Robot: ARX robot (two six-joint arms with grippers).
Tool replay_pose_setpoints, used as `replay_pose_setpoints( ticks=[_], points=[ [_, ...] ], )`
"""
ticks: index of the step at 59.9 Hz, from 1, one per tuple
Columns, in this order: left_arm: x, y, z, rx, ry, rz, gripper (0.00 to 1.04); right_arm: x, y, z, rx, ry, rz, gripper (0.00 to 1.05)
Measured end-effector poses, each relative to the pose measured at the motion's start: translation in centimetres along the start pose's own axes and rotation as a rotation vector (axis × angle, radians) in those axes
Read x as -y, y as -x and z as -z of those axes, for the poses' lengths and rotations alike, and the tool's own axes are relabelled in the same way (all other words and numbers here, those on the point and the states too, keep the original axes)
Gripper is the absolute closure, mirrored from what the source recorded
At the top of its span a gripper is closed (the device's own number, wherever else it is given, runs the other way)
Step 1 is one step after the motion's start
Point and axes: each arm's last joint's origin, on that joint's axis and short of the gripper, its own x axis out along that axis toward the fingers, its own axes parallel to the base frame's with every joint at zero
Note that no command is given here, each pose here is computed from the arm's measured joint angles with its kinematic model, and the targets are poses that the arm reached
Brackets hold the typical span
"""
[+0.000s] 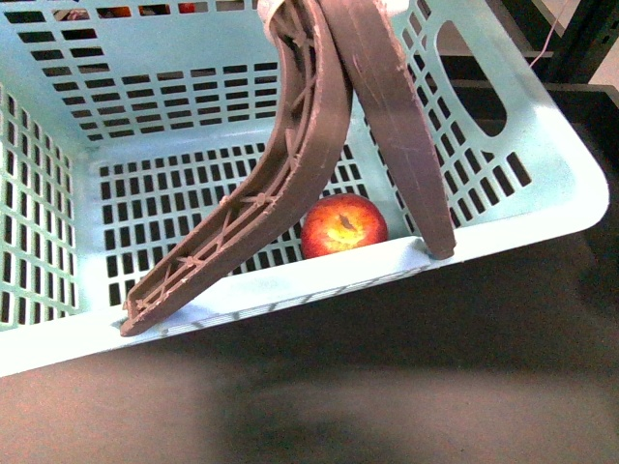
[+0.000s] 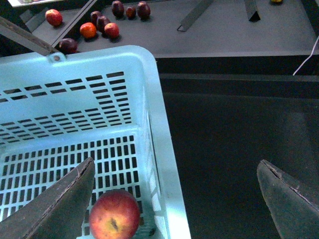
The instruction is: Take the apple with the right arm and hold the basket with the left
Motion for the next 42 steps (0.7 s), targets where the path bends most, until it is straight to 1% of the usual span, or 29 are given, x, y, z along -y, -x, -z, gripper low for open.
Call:
replay_pose_setpoints(
  ticks=[9,11,12,14,15,18,22,23,24,34,35,42],
  points=[
    [0.0,0.0,-0.1,0.002,0.002,-0.002,0.79,0.0,0.0,0.0,0.0,0.0,-0.002,0.09],
    [0.0,0.0,-0.1,0.002,0.002,-0.001,0.79,0.0,-0.1,0.2,0.037,0.022,0.04,0.12],
    [0.0,0.0,-0.1,0.001,0.002,-0.001,0.79,0.2,0.1,0.4,0.112,0.041,0.105,0.17],
    [0.0,0.0,0.0,0.0,0.001,0.0,0.79,0.7,0.4,1.0,0.192,0.061,0.173,0.24],
    [0.0,0.0,0.0,0.0,0.001,0.0,0.79,1.2,0.9,1.4,0.241,0.069,0.202,0.3],
    [0.0,0.0,0.0,0.0,0.001,0.0,0.79,2.0,1.8,2.1,0.282,0.078,0.226,0.39],
    [0.0,0.0,-0.1,0.003,0.001,-0.002,0.79,2.6,2.7,2.7,0.295,0.088,0.229,0.5],
    [0.0,0.0,-0.1,0.003,0.001,-0.002,0.79,2.9,3.1,3.0,0.296,0.091,0.228,0.54],
    [0.0,0.0,-0.1,0.003,0.001,-0.002,0.79,2.9,3.1,3.1,0.296,0.093,0.226,0.55],
    [0.0,0.0,-0.1,0.003,0.0,-0.002,0.79,4.1,4.7,4.8,0.287,0.108,0.232,0.81],
    [0.0,0.0,-0.1,0.003,0.0,-0.002,0.79,4.3,4.9,5.0,0.287,0.108,0.231,0.86],
    [0.0,0.0,-0.1,0.003,0.0,-0.002,0.79,4.8,5.8,5.7,0.289,0.114,0.232,1.03]
  ],
)
